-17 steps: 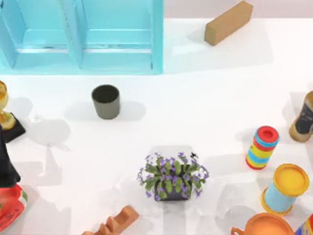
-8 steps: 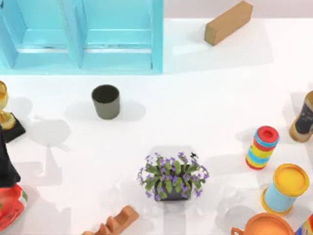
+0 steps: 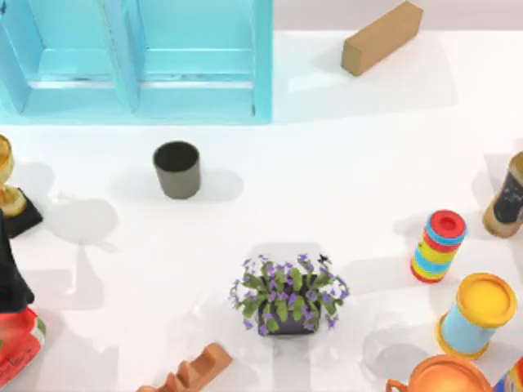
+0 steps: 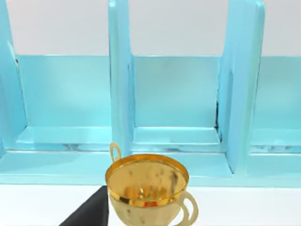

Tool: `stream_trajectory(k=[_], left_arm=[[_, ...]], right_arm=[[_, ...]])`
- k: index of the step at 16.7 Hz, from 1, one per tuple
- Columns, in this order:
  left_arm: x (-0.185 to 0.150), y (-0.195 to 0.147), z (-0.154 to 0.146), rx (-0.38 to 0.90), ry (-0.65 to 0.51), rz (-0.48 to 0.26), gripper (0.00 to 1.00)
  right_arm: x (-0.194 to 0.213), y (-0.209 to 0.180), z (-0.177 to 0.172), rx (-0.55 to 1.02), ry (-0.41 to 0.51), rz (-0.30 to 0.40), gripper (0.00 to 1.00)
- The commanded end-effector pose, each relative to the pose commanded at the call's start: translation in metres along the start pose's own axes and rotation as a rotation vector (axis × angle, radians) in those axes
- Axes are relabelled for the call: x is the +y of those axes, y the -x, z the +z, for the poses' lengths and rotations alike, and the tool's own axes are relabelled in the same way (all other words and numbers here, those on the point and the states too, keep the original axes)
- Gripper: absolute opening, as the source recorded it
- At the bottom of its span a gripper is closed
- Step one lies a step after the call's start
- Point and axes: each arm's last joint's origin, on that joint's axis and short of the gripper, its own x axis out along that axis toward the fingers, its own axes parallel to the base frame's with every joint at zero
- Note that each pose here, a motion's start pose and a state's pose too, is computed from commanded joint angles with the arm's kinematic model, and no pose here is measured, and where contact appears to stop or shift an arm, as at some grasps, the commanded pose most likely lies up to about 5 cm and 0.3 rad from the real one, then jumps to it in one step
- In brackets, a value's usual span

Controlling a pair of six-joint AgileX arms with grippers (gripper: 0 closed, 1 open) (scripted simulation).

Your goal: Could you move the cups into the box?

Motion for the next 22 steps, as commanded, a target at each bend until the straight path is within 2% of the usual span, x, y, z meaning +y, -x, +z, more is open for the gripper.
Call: stream_trajectory(k=[2,15,22], left_arm=[[0.0000,0.0000,0.0000,0.000,0.000,0.000,1.00],[0.0000,0.0000,0.0000,0.000,0.000,0.000,1.00],[0.0000,0.0000,0.0000,0.000,0.000,0.000,1.00]], right_arm=[[0.0000,0.0000,0.0000,0.000,0.000,0.000,0.00],[0.0000,0.0000,0.0000,0.000,0.000,0.000,0.98],[0.0000,0.0000,0.0000,0.000,0.000,0.000,1.00]])
